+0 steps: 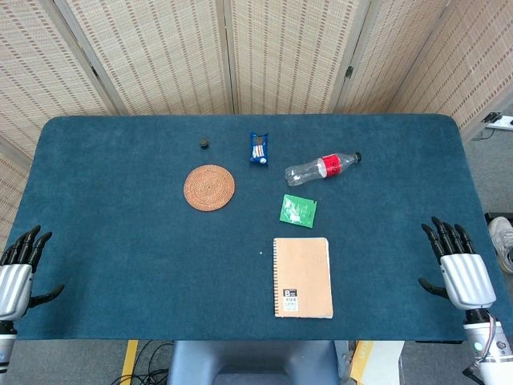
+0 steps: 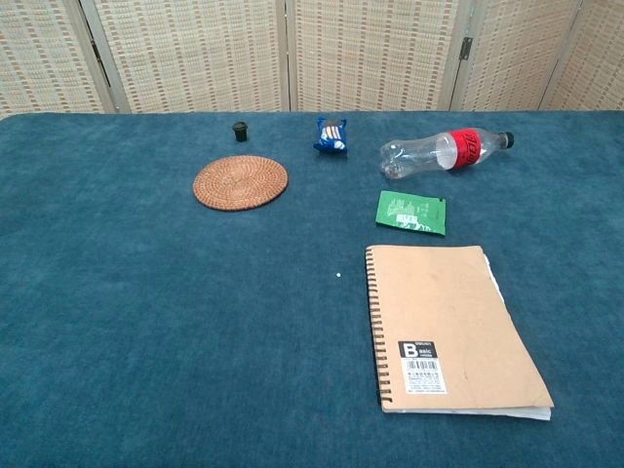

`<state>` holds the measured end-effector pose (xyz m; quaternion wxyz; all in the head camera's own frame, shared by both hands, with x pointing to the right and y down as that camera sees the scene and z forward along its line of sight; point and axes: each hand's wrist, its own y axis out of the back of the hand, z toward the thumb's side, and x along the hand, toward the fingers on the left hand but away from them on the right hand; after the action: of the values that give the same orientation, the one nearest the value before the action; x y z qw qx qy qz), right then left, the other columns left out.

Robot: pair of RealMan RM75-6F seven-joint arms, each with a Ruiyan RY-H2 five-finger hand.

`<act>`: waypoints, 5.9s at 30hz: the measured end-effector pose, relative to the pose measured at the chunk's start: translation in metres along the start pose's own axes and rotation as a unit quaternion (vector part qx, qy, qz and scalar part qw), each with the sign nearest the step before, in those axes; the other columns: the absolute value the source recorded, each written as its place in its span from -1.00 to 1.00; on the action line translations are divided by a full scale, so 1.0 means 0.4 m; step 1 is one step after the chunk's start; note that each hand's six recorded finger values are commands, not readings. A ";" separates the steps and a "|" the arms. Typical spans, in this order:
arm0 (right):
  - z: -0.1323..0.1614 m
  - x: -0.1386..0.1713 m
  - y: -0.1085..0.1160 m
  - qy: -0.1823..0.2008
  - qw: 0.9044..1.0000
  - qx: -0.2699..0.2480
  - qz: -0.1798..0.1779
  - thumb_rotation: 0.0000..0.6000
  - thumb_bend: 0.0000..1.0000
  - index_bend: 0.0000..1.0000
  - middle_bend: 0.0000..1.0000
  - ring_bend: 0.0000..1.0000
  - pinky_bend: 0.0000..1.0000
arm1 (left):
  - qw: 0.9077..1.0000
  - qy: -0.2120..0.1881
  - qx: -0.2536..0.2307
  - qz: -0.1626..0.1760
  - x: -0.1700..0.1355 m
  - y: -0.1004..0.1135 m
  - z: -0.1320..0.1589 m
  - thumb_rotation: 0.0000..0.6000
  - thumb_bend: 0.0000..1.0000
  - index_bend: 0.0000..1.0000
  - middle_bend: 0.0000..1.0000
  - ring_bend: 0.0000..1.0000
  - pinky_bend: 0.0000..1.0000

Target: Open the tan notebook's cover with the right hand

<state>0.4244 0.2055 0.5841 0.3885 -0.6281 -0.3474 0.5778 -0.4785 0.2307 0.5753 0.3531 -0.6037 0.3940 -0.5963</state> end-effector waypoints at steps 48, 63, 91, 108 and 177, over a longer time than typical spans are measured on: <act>0.292 -0.193 -0.293 0.144 0.984 -0.061 0.090 1.00 -0.42 -1.00 -1.00 -1.00 -1.00 | 0.996 0.051 -0.062 0.032 0.048 0.067 -0.101 1.00 -0.66 -0.80 -0.96 -0.91 -0.66; 0.322 -0.216 -0.310 0.153 0.980 -0.088 0.091 1.00 -0.46 -1.00 -1.00 -1.00 -1.00 | 0.996 0.047 -0.067 0.033 0.056 0.068 -0.102 1.00 -0.66 -0.80 -0.96 -0.91 -0.66; 0.328 -0.217 -0.317 0.157 0.978 -0.097 0.094 1.00 -0.45 -1.00 -1.00 -1.00 -1.00 | 0.996 0.049 -0.066 0.035 0.054 0.067 -0.100 1.00 -0.66 -0.80 -0.96 -0.91 -0.66; 0.348 -0.228 -0.326 0.158 0.977 -0.112 0.094 1.00 -0.44 -1.00 -1.00 -1.00 -1.00 | 0.996 0.048 -0.066 0.035 0.055 0.069 -0.101 1.00 -0.66 -0.80 -0.96 -0.91 -0.66; 0.798 -0.402 -0.145 0.295 0.946 -0.127 0.048 1.00 -0.44 -1.00 -1.00 -1.00 -1.00 | 0.982 0.101 -0.127 0.093 0.012 0.160 -0.196 1.00 -0.66 -0.78 -0.96 -0.91 -0.66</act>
<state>0.0927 0.1172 0.6990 0.3624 -0.8306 -0.2567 0.3360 -0.5605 0.2015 0.5230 0.2859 -0.5413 0.5548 -0.5634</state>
